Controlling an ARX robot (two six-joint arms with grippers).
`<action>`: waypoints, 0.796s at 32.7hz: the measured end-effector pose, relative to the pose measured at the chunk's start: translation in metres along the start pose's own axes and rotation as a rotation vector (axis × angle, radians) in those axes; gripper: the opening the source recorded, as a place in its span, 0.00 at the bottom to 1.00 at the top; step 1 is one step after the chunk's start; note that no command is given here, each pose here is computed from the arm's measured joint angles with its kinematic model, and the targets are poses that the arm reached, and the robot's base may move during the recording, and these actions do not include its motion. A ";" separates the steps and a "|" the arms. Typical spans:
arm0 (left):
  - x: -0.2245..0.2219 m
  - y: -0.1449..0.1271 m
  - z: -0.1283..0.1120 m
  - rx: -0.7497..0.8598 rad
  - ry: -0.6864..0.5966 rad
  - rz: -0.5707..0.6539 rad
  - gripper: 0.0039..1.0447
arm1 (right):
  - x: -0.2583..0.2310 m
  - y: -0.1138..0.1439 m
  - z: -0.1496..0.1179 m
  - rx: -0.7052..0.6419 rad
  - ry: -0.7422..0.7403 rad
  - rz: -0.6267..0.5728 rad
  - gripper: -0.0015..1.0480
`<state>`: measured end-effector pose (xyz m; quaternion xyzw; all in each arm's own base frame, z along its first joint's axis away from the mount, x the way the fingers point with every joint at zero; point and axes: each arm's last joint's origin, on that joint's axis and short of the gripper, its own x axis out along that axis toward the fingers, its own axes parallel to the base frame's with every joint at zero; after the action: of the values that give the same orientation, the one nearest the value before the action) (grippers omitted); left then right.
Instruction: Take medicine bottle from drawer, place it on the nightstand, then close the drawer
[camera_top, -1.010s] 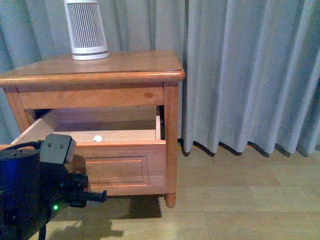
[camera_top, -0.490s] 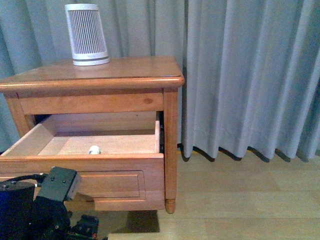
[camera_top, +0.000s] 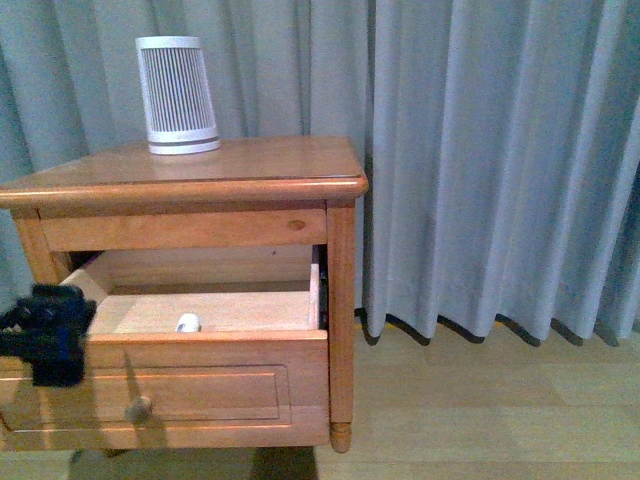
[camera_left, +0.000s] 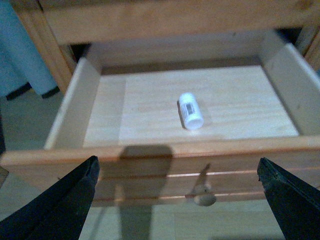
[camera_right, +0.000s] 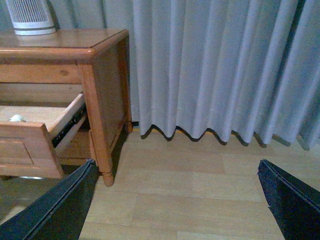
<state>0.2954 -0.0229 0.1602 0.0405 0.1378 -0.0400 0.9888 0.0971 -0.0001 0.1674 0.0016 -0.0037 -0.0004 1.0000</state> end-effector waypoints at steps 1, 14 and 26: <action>-0.009 0.002 0.009 -0.004 -0.021 0.003 0.94 | 0.000 0.000 0.000 0.000 0.000 0.000 0.93; -0.134 0.001 0.041 -0.023 -0.171 -0.031 0.94 | 0.000 0.000 0.000 0.000 0.000 0.000 0.93; -0.168 0.004 0.002 -0.066 -0.273 0.047 0.51 | 0.000 0.000 0.000 0.000 0.000 0.000 0.93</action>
<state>0.1351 -0.0076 0.2089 0.0052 0.0025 -0.0174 0.9998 0.0971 -0.0001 0.1674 0.0016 -0.0037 -0.0004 1.0000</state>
